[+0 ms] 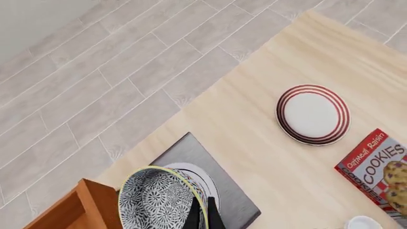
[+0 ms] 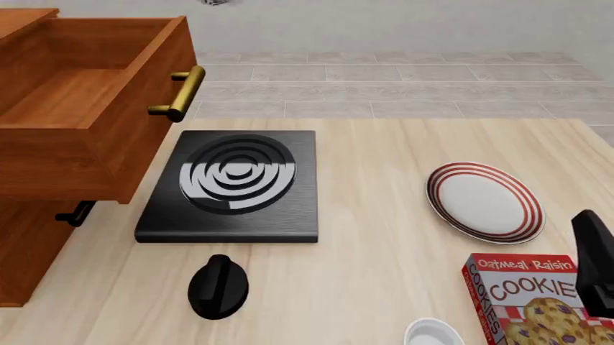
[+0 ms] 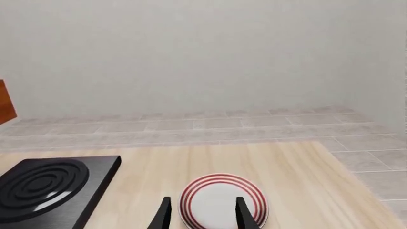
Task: Pick the akita bowl in the top layer of the wooden cabinet and place it on the plate.
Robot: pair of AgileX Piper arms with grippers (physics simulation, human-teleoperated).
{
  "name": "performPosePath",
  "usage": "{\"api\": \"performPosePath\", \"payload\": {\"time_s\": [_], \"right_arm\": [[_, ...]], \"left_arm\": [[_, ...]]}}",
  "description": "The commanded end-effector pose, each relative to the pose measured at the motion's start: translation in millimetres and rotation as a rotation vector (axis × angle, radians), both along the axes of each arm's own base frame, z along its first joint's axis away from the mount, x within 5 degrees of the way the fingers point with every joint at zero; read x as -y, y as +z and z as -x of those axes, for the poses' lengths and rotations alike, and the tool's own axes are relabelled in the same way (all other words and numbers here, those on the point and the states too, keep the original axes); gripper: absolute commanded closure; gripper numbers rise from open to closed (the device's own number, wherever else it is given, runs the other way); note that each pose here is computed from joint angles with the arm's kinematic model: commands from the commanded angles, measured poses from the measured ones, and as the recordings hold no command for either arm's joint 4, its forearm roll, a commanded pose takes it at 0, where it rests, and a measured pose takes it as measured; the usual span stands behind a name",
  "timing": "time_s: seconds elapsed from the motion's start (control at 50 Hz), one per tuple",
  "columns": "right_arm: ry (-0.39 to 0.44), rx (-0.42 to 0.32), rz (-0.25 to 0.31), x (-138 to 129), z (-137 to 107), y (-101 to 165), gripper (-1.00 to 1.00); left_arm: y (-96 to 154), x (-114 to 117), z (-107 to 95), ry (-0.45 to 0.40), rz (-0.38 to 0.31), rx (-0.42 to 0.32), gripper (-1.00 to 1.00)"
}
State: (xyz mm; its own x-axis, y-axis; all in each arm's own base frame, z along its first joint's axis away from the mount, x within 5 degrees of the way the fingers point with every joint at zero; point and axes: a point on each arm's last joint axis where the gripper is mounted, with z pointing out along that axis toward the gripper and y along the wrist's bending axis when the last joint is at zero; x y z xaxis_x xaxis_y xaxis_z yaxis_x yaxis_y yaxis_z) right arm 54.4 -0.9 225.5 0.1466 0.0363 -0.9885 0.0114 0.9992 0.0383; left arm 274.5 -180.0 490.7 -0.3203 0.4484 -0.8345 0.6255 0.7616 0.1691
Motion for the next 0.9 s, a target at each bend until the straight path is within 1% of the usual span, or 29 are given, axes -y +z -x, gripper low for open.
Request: {"api": "performPosePath", "payload": {"time_s": [0.02,0.16,0.54,0.6,0.9], "right_arm": [[-0.005,0.005,-0.002,0,0,1,-1.00],[-0.008,0.006,0.001,0,0,1,-1.00],[-0.008,0.008,0.009,0,0,2,-1.00],[-0.008,0.007,0.011,0,0,2,-1.00],[-0.008,0.005,0.010,0,0,1,-1.00]], "left_arm": [[-5,19,3,-0.050,-0.001,0.000,1.00],[-8,34,7,-0.089,0.002,-0.005,1.00],[-18,55,8,-0.142,-0.009,-0.009,1.00],[-23,62,9,-0.158,-0.013,-0.014,1.00],[-38,82,9,-0.198,-0.025,-0.028,1.00]]}}
